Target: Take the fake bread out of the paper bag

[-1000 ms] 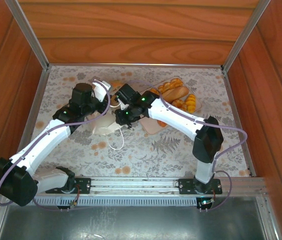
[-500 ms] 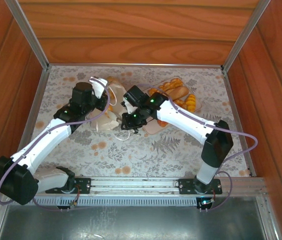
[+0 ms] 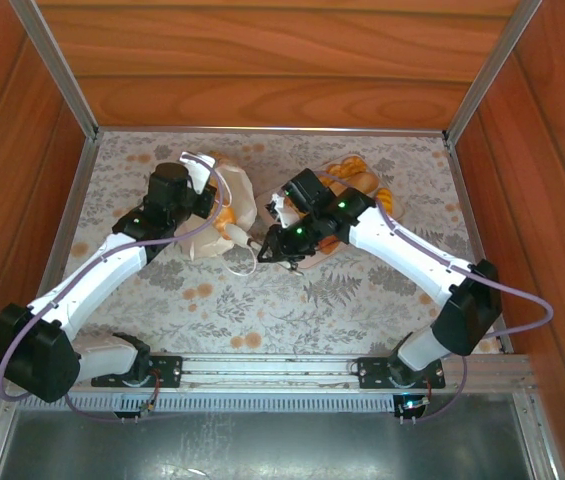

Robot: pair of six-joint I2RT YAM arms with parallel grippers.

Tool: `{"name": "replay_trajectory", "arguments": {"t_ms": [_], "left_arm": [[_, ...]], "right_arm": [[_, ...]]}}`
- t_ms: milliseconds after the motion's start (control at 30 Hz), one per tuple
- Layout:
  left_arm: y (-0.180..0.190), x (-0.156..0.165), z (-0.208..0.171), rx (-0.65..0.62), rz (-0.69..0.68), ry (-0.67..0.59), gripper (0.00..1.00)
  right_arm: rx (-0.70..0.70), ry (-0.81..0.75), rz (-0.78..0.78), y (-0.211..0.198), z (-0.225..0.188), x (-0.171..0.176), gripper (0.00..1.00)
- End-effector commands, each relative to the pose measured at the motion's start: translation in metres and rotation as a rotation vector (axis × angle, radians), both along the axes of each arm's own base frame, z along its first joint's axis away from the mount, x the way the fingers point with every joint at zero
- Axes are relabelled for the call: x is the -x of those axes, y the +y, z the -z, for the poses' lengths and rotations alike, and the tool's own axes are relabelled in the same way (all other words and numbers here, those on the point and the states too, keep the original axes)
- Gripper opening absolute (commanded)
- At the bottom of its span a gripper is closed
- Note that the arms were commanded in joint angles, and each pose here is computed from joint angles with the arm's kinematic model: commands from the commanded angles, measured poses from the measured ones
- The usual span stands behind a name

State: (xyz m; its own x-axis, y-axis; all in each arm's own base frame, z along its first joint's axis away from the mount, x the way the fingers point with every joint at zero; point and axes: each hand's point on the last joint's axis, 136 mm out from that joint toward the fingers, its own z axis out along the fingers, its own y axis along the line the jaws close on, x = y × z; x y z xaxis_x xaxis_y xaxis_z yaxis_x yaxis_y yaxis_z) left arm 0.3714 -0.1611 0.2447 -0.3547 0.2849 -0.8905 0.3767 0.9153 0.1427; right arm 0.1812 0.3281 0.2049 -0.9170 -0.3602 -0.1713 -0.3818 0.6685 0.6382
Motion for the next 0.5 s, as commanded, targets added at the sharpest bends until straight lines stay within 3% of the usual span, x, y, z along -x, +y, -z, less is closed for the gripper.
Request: {"name": "replay_trajectory", "arguments": {"t_ms": [0, 467], "left_arm": [[0.007, -0.008, -0.003, -0.001, -0.033, -0.026, 0.00], [0.020, -0.017, -0.002, -0.018, -0.068, -0.028, 0.00]], "right_arm": [[-0.080, 0.017, -0.029, -0.003, -0.017, 0.011, 0.08], [-0.128, -0.012, 0.113, -0.069, -0.043, 0.027, 0.08]]}}
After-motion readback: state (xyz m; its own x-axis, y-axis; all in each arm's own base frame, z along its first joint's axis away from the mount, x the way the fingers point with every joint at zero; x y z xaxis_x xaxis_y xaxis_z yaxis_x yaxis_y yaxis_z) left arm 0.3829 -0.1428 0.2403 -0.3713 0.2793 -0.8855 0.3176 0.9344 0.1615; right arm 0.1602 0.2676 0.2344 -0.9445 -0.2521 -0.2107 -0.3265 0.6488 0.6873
